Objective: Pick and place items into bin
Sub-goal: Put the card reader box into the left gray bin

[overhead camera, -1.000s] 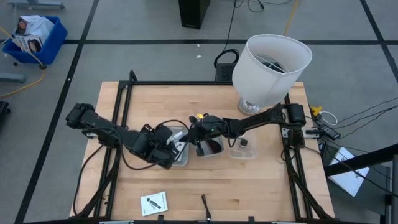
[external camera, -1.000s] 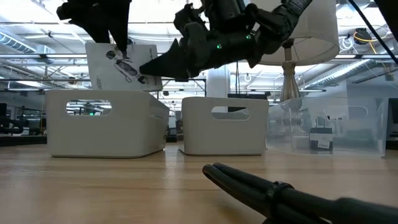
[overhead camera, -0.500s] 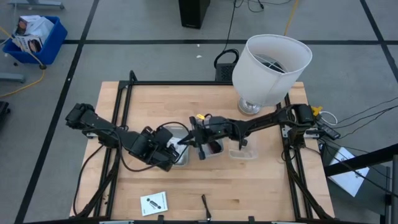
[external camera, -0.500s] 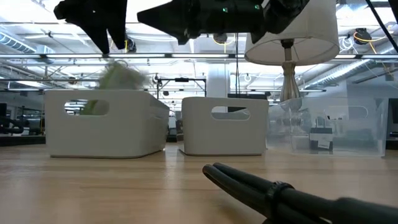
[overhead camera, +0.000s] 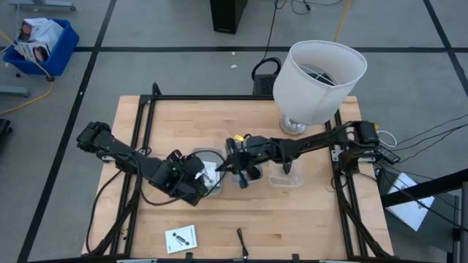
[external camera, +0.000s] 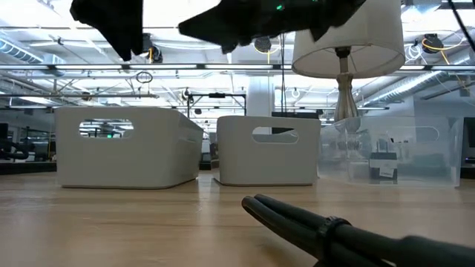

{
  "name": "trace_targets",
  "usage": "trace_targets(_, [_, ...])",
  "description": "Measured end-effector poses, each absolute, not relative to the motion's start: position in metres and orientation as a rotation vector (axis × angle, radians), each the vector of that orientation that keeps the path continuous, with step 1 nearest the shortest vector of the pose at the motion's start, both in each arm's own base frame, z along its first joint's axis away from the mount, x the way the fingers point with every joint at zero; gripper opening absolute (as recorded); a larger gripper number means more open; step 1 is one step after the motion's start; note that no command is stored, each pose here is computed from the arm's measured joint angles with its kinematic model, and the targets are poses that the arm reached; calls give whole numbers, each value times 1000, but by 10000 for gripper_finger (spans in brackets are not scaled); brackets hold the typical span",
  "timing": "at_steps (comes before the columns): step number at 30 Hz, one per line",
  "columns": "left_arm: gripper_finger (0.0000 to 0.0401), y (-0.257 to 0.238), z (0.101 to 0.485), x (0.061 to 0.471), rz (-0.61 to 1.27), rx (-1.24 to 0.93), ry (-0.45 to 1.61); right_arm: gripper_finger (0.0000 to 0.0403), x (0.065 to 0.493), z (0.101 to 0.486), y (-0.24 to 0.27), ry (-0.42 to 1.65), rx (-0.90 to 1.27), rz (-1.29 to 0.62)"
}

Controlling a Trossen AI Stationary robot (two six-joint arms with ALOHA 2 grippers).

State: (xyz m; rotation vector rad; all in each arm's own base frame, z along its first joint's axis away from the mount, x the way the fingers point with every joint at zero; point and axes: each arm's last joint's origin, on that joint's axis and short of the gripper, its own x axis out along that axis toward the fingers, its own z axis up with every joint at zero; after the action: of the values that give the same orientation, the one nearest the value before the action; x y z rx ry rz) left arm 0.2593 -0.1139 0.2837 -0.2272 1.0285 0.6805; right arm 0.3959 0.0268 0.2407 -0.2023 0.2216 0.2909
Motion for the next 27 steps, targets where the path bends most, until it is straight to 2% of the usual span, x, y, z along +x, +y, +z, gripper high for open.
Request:
trace_targets(6, [253,-133,283,249,581,-202,1086,2,354,261,52,349,-295,451])
trace_targets(12, [253,-172,282,228,419,-196,1124,1,287,260,72,244,-296,576])
trace_targets(15, [253,-191,282,218,344,-248,1125,1,251,253,70,168,-248,564])
trace_targets(20, [253,-223,278,210,225,-349,1118,1,198,239,60,91,-165,406])
trace_targets(23, [253,-242,257,209,216,-352,1197,0,174,228,53,74,-126,365])
trace_targets(27, [253,-263,211,213,238,-311,1432,3,149,216,46,11,-61,364])
